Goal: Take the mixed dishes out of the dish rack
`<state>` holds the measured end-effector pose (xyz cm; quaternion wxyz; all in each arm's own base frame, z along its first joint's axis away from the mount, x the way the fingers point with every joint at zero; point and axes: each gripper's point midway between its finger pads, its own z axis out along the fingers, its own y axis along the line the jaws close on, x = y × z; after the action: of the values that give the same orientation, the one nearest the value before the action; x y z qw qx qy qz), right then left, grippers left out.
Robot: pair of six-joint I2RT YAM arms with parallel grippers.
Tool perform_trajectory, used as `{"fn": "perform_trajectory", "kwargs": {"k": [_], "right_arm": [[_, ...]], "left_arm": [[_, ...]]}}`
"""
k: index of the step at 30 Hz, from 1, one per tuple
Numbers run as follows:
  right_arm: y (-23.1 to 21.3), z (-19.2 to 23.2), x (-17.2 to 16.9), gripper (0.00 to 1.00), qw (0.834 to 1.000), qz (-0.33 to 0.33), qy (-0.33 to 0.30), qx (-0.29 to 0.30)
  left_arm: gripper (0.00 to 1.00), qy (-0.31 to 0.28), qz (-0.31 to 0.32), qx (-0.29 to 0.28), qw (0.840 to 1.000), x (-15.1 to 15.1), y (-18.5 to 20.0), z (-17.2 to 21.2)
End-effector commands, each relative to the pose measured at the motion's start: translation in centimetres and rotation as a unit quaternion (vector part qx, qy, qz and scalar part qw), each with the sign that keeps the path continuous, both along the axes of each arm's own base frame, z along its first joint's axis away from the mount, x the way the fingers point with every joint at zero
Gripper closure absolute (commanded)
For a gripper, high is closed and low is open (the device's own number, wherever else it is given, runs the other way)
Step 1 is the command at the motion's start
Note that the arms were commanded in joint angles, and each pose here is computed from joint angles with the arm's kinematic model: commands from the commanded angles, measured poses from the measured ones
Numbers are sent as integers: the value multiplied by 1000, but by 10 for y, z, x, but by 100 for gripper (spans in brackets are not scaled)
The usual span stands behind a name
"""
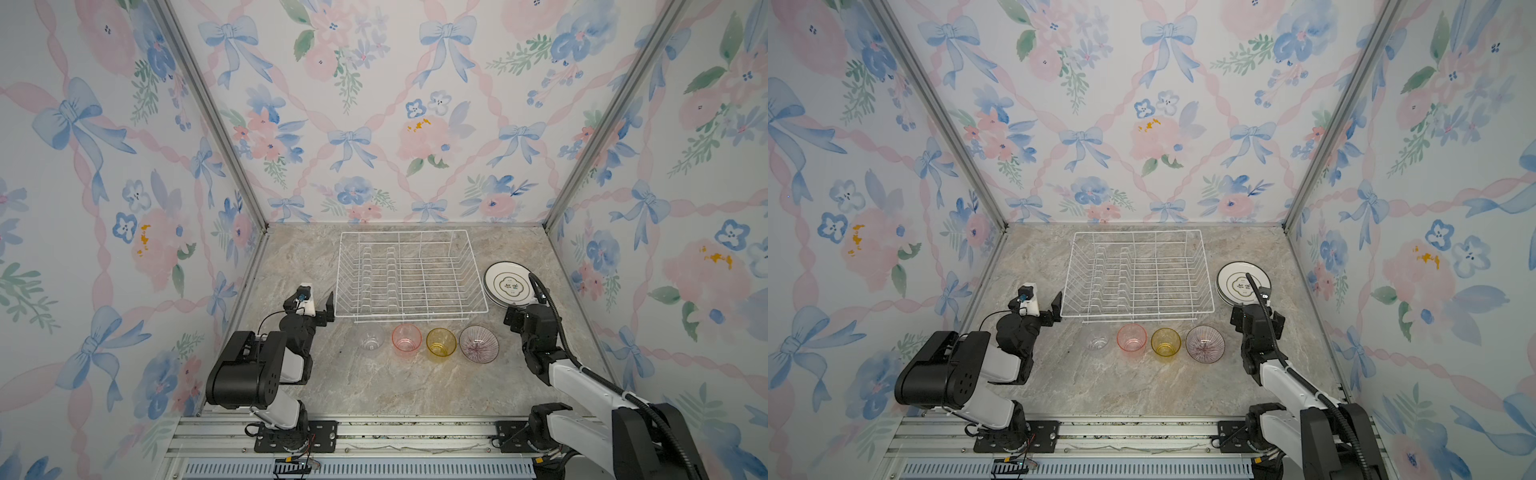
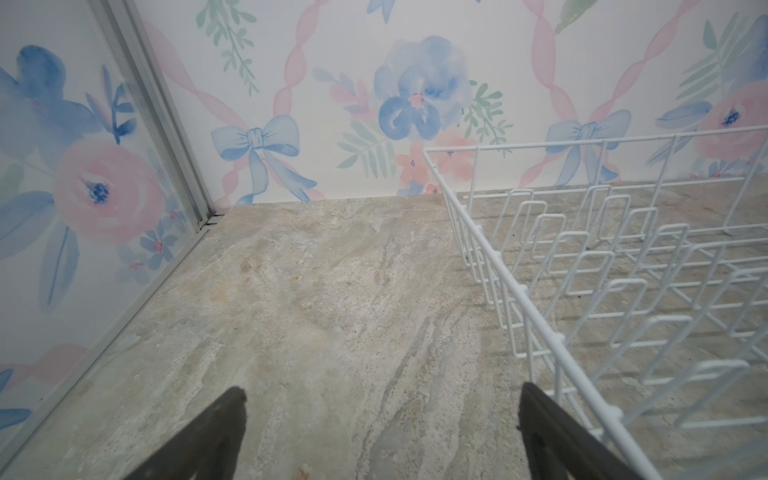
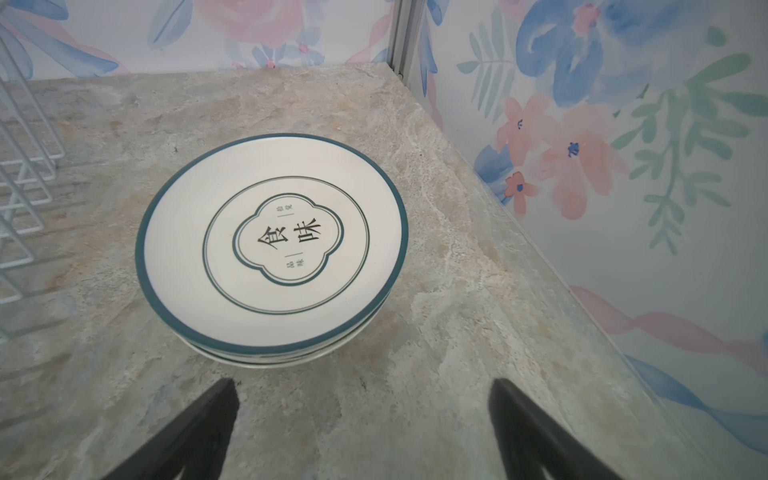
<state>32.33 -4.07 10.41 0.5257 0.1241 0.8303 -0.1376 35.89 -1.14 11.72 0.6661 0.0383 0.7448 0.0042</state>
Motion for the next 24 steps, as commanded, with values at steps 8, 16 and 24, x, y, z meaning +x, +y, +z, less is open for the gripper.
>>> {"fn": "perform_trajectory", "kwargs": {"k": [8,16,24], "right_arm": [[2,22,52,3,996,15,-85,-8],[23,1,78,3,995,91,-32,12],[31,-5,75,3,992,116,-53,14]], "left_arm": [[2,-4,-3,7,1000,1,-2,1],[2,11,22,1,1000,7,6,-3],[2,36,23,3,999,18,6,-9]]}}
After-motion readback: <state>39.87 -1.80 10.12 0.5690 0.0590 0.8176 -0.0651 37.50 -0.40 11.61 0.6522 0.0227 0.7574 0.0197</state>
